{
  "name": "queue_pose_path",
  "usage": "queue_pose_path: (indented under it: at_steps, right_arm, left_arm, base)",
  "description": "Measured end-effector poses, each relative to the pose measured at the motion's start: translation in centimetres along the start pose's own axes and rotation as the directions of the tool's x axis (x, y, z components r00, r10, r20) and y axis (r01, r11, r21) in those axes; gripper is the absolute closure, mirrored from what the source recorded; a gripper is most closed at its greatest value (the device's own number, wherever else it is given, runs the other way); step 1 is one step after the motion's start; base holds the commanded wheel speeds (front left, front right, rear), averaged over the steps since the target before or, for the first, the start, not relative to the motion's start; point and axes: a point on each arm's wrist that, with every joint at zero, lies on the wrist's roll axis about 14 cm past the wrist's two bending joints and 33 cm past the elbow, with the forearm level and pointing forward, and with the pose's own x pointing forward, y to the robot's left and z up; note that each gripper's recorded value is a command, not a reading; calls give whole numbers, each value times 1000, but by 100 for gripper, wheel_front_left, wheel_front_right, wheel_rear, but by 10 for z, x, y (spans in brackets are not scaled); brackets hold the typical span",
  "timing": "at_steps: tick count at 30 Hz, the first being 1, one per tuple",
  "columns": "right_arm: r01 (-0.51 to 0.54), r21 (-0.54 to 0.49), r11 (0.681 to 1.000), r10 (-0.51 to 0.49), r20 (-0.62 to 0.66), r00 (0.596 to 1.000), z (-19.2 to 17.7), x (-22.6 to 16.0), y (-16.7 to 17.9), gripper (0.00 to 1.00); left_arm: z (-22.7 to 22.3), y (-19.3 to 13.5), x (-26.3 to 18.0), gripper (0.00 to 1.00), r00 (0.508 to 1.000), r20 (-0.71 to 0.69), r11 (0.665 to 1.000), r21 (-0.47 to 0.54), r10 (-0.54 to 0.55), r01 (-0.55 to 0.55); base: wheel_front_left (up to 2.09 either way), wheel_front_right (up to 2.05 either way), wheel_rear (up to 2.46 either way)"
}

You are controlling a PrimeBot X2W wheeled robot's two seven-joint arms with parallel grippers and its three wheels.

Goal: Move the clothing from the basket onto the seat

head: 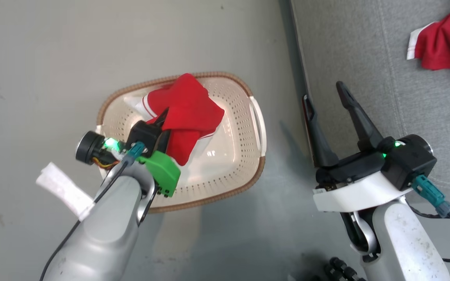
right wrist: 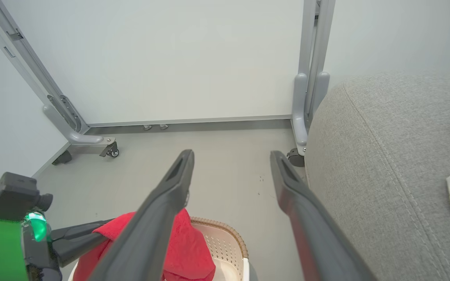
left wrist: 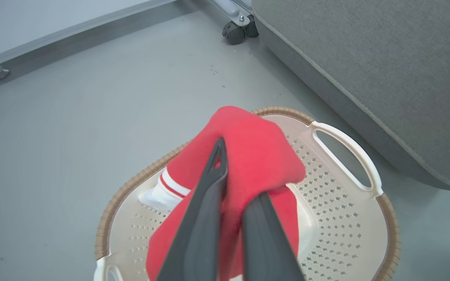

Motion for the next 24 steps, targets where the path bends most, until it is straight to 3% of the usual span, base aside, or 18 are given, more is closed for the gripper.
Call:
queue_pose_path:
  at_steps: [10,24]
  right_arm:
    - [-12,10,1000,11,53,999,39,-31,15,0]
    - [-31,8,999,30,101,994,74,-73,33,0]
  left_arm:
    - [93,7,-61,100,954,278,993,-45,114,-106]
    - [226,-17,-168,100,730,668,987,-41,144,-157]
  base:
    - [0,0,0]
    - [0,0,0]
